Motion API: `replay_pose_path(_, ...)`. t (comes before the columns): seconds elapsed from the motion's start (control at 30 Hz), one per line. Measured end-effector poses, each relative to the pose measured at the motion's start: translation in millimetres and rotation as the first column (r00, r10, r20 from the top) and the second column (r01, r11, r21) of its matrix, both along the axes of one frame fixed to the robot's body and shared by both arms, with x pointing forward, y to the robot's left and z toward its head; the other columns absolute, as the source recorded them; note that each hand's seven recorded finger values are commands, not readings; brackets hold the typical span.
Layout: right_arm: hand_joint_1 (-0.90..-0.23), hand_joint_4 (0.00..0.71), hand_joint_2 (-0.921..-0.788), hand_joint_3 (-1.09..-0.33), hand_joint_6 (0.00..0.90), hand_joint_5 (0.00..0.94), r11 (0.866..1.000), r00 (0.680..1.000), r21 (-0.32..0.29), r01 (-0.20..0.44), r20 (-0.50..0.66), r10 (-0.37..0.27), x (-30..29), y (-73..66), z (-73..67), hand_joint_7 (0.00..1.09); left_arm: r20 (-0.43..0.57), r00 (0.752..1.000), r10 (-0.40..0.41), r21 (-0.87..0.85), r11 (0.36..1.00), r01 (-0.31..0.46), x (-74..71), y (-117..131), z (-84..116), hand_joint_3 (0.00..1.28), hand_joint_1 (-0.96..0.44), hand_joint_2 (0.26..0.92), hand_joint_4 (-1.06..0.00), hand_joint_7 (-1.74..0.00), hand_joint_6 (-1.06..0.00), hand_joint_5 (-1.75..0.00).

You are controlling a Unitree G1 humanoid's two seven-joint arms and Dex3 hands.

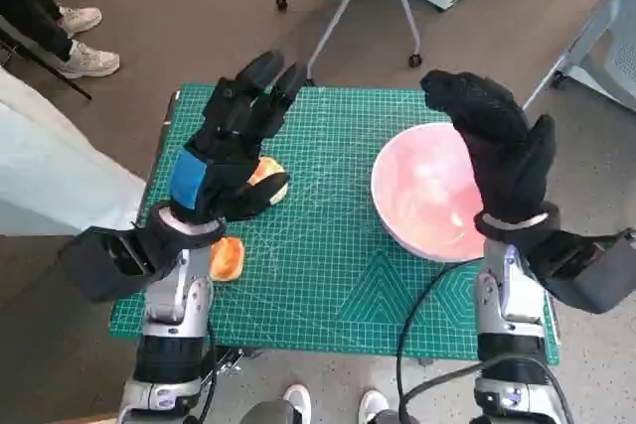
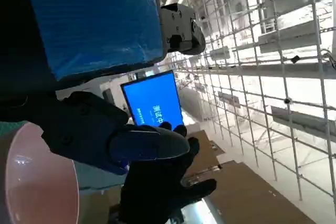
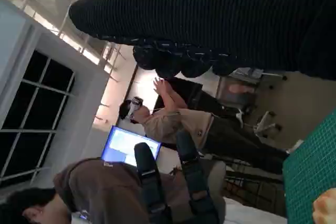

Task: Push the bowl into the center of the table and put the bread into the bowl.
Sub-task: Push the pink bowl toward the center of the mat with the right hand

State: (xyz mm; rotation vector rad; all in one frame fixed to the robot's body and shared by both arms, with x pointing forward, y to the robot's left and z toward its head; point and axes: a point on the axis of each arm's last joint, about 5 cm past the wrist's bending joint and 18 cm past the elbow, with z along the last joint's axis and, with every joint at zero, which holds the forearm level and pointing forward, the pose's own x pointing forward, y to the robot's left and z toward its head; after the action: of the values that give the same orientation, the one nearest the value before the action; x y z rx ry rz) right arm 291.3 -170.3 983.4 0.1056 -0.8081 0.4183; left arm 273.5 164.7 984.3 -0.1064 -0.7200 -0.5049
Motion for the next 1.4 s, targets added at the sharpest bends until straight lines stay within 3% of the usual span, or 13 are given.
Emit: replay_pose_path(1.4,-0.669,0.185,-0.921,-0.753,0.027,0.002,1.0,1.0,0.012,0.004,-0.005,-0.004,-2.3,-0.3,-3.5,0.6,-0.011,1.0,0.001,-0.002,1.0,-0.001,-1.4,0.5,-3.0,0.31,-0.5,0.921,-0.18,-0.49,0.0,-0.01)
